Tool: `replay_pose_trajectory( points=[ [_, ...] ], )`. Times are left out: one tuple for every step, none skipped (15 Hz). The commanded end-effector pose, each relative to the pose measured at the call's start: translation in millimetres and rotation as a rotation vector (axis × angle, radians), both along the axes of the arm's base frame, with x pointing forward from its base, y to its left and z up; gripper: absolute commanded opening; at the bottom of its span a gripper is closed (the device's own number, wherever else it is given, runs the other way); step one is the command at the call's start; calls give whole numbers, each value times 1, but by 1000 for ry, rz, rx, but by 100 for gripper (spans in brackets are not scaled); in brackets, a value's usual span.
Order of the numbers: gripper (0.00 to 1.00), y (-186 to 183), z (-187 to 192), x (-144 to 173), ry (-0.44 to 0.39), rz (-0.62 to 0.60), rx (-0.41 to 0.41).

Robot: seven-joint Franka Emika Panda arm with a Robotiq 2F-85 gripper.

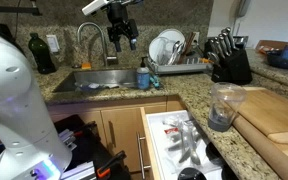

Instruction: Close the drawer

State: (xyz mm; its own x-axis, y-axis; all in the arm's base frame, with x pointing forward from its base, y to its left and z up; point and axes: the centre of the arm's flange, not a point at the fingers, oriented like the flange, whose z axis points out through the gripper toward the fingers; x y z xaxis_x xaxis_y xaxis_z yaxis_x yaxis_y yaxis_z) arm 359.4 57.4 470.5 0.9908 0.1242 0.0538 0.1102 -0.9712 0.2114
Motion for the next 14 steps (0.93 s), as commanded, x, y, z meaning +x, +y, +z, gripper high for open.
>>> replay_pose_trajectory(
  points=[
    [100,0,0,0,0,0,0],
    [100,0,0,0,0,0,0],
    [100,0,0,0,0,0,0],
    [100,0,0,0,0,0,0],
    [100,0,0,0,0,0,0],
    [100,0,0,0,0,0,0],
    [100,0,0,0,0,0,0],
    [100,0,0,0,0,0,0],
    [100,-13,3,-4,-31,-13,47],
    [100,-29,-9,-1,-43,-57,70],
    [100,-46,-23,3,-46,-90,81],
    [100,-71,-50,6,-20,-115,86],
    [100,-85,-65,7,12,-159,81],
    [100,-100,-83,6,80,-226,52]
  ],
)
